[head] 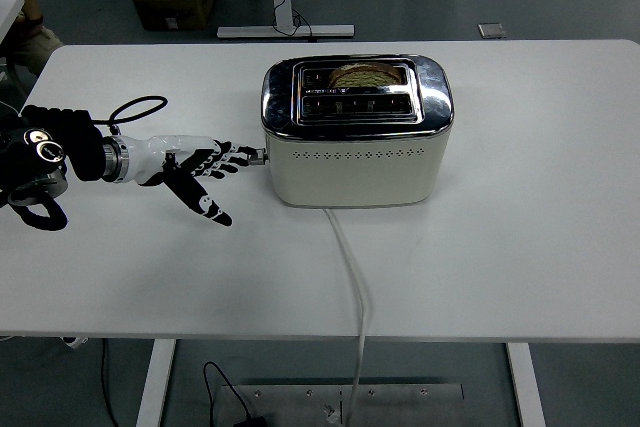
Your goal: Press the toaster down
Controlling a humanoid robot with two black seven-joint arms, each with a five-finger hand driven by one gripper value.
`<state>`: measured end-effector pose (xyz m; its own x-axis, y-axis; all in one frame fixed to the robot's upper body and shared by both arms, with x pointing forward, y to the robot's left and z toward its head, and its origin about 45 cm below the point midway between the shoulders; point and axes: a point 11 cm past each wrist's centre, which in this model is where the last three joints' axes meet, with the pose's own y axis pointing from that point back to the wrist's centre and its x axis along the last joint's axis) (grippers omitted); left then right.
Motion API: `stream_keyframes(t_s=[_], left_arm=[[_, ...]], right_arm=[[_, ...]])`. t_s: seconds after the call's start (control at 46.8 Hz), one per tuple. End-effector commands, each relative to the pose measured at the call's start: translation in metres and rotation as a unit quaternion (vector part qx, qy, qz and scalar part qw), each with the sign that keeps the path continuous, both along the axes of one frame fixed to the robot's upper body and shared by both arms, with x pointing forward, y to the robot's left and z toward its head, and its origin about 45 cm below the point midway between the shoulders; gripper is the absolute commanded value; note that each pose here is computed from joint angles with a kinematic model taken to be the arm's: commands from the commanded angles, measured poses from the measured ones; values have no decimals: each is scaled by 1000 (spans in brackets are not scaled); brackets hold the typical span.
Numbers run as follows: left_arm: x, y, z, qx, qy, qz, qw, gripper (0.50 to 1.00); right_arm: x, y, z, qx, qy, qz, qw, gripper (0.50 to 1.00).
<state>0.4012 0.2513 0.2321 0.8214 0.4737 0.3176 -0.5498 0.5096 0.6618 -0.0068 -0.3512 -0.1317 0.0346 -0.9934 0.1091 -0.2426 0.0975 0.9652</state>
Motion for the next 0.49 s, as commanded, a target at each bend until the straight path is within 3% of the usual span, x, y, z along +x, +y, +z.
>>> stream_keyframes(t_s=[0.0,0.47], left_arm=[[0,0,0,0,1,0,1000,1000],[-4,15,-5,6,7,15,1000,1000]], right_arm=[[0,0,0,0,0,0,1000,998],[0,0,0,0,0,0,1000,998]])
